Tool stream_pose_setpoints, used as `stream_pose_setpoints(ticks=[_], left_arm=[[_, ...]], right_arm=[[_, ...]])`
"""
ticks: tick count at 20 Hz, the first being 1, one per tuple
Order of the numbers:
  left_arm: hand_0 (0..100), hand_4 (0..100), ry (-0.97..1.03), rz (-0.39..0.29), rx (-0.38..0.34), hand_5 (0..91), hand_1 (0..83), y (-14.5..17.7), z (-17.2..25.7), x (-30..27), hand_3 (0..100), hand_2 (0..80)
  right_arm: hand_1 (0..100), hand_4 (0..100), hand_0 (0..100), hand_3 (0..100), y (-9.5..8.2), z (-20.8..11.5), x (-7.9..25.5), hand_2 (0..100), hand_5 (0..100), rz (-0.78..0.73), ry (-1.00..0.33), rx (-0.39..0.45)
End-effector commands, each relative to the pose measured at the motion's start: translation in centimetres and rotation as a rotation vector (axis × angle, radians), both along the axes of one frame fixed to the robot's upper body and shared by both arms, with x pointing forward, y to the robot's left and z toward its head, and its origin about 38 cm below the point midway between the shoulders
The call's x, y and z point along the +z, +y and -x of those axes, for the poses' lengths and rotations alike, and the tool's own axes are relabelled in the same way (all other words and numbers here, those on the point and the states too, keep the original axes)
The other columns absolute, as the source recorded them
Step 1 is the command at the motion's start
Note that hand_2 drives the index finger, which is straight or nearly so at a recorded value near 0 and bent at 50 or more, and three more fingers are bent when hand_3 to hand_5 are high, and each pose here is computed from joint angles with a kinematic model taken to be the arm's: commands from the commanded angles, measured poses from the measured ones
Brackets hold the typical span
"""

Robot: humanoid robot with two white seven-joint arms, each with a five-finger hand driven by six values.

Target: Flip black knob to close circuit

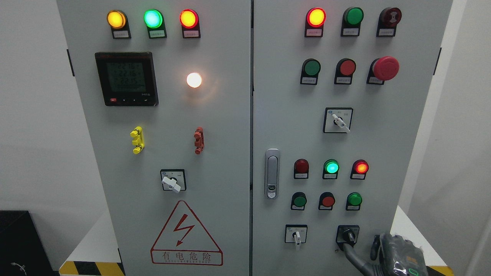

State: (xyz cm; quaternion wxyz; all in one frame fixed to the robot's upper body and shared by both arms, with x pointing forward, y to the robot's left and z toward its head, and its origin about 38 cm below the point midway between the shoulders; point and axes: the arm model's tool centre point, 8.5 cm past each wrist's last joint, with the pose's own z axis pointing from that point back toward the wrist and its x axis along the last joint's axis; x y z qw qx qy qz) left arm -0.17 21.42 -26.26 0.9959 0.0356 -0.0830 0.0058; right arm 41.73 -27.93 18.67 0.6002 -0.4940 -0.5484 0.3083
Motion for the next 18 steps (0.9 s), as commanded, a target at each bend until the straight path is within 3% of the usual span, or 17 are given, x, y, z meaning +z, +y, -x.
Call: stream_pose_setpoints(ticks=[1, 18], left_arm=[[0, 0, 0.02, 0.001, -0.042, 0.0, 0.0, -0.1, 0.7, 0.0, 0, 0.0], [0, 0, 0.022, 0.002, -0.042, 0.0, 0.0, -0.1, 0.7, 0.0, 0, 0.0]], right_arm=[[15, 77, 0, 95, 0.9, 0.3, -0.1, 77, 80, 0.022, -0.001, 0.034], [15, 70, 0, 86, 2.1, 4.2, -0.8, 66, 69, -0.126, -0.054, 0.095]])
